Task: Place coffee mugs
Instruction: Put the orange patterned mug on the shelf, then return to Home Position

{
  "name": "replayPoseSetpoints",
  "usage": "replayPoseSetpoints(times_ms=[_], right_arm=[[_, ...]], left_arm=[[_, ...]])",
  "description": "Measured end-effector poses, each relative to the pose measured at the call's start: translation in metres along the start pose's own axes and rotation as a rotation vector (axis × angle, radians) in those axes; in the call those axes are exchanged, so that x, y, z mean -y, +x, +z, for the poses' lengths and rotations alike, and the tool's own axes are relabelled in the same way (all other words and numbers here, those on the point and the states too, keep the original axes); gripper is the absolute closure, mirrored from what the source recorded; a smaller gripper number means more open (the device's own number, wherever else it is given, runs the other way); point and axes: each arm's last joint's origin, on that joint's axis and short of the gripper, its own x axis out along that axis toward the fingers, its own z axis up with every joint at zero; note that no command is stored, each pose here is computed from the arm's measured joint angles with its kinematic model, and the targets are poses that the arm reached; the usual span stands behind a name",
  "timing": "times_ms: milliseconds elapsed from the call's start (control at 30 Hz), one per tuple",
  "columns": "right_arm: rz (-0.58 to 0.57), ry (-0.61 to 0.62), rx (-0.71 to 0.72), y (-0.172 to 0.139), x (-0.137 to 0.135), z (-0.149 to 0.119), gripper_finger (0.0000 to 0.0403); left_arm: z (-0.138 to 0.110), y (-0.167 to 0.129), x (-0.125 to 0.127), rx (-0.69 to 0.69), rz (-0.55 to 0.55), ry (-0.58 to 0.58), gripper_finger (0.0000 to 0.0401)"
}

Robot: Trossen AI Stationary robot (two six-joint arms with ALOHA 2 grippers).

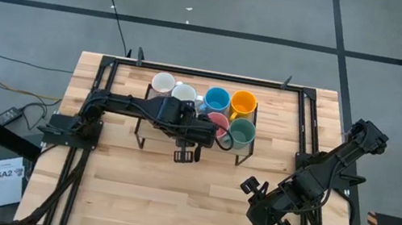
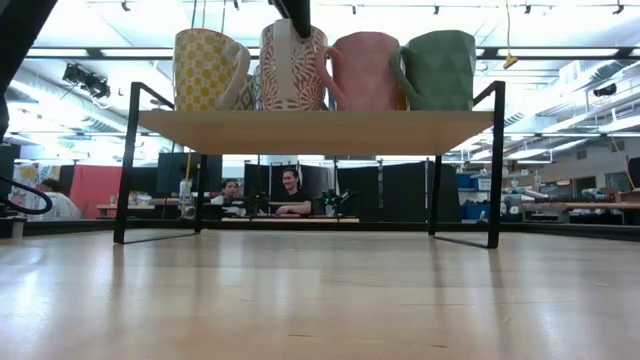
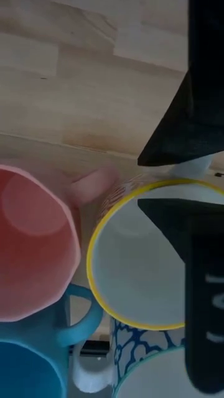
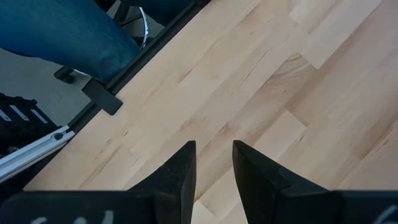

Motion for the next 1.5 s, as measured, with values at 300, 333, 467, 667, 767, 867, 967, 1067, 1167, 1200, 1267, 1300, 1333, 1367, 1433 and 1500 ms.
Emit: replayPoseSetpoints(times_ms=[300,333,467,667,767,867,967,1067,1167,1200,1267,1300,1333,1367,1433,1500], right_arm=[[0.000,0.000,0.000,0.000,0.000,0.000,0.0292],[0.000,0.000,0.000,0.000,0.000,0.000,0.0292],[0.000,0.000,0.000,0.000,0.000,0.000,0.0292],[0.000,0.001,0.000,0.000,0.000,0.000,0.0292],[0.000,0.003,0.000,0.000,0.000,0.000,0.0292],[0.000,0.003,0.001,0.000,0.000,0.000,0.0292],[-0.001,0.003,0.007,-0.002,0.000,0.000,0.0292],[-0.009,0.021,0.042,-0.014,0.000,-0.003,0.0292],[-0.043,0.070,0.112,-0.035,0.000,-0.009,0.0292],[-0.060,0.083,0.141,-0.044,0.001,-0.012,0.0292],[-0.100,0.112,0.208,-0.065,0.001,-0.020,0.0292],[-0.122,0.124,0.242,-0.075,0.001,-0.025,0.0292],[-0.144,0.131,0.275,-0.085,0.001,-0.030,0.0292],[-0.169,0.137,0.311,-0.096,0.002,-0.036,0.0292],[-0.211,0.133,0.386,-0.114,0.002,-0.048,0.0292],[-0.242,0.117,0.455,-0.127,0.002,-0.064,0.0292]], left_arm=[[0.000,0.000,-0.001,0.000,0.001,0.031,0.0299],[0.000,0.000,-0.001,0.000,0.000,0.032,0.0299],[-0.002,-0.004,-0.002,0.007,-0.001,0.029,0.0299],[-0.007,-0.021,-0.007,0.046,-0.015,0.014,0.0299],[-0.013,-0.035,-0.005,0.079,-0.027,0.021,0.0299],[-0.023,-0.055,-0.003,0.125,-0.045,0.036,0.0299],[-0.037,-0.081,-0.004,0.190,-0.060,0.053,0.0299],[-0.057,-0.114,-0.006,0.285,-0.051,0.085,0.0299],[-0.080,-0.147,-0.008,0.409,0.016,0.114,0.0299],[-0.088,-0.156,-0.008,0.443,0.039,0.121,0.0299],[-0.103,-0.172,-0.010,0.500,0.055,0.127,0.0299],[-0.109,-0.179,-0.010,0.521,0.049,0.135,0.0299],[-0.116,-0.185,-0.011,0.539,0.040,0.144,0.0299],[-0.121,-0.190,-0.011,0.556,0.033,0.151,0.0299],[-0.131,-0.199,-0.012,0.590,0.021,0.160,0.0299],[-0.139,-0.206,-0.014,0.621,0.016,0.148,0.0299]])
